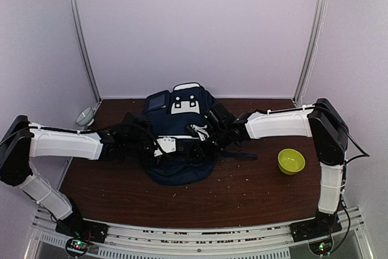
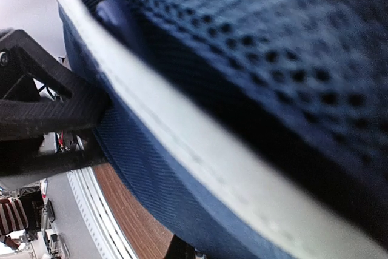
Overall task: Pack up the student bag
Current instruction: Hold the upper front pocket of the student bag, then zip the upper front pocket of the student bag.
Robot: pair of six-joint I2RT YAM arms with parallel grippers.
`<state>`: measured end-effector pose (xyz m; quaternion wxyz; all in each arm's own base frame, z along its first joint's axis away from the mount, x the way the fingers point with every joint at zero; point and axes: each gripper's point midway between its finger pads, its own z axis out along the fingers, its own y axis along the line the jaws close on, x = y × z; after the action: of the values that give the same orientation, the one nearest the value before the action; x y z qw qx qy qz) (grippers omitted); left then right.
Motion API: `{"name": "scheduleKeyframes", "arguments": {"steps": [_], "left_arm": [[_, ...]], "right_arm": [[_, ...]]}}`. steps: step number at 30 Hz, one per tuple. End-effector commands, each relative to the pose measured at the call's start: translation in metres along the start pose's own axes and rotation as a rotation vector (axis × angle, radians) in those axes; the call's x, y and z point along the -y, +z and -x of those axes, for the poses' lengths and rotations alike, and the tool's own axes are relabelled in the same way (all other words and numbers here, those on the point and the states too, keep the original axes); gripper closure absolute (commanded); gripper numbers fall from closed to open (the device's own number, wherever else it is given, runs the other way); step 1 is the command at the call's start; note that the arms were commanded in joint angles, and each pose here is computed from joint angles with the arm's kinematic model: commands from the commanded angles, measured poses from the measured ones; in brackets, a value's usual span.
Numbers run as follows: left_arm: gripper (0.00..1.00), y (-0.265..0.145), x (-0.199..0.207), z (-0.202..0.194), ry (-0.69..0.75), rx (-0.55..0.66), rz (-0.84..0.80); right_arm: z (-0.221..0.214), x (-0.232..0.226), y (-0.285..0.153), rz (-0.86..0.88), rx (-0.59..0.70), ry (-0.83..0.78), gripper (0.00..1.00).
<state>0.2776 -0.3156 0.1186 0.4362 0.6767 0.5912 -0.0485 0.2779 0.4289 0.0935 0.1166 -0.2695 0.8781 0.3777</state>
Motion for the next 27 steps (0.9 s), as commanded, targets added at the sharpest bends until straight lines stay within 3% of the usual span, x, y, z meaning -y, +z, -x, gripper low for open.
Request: {"name": "scheduleKeyframes", "arguments": {"steps": [1, 14, 18, 23, 27], "left_arm": [[1.00, -0.002, -0.025, -0.017, 0.011, -0.110, 0.130], [1.00, -0.015, -0.004, -0.060, 0.083, -0.302, 0.080], [1.00, -0.014, 0.006, -0.059, 0.082, -0.309, -0.002], [1.00, -0.015, 0.014, -0.035, 0.053, -0.201, -0.077], [1.00, -0.019, 0.019, -0.021, 0.058, -0.127, -0.083]], "right_arm": [[0.006, 0.025, -0.032, -0.151, 0.039, 0.008, 1.00], [-0.004, 0.113, -0.123, -0.538, -0.016, 0.066, 1.00], [0.037, 0.116, -0.144, -0.619, 0.035, -0.024, 1.00], [0.089, 0.128, -0.169, -0.799, 0.070, -0.118, 1.00], [0.129, 0.128, -0.172, -0.844, 0.145, -0.214, 1.00]]}}
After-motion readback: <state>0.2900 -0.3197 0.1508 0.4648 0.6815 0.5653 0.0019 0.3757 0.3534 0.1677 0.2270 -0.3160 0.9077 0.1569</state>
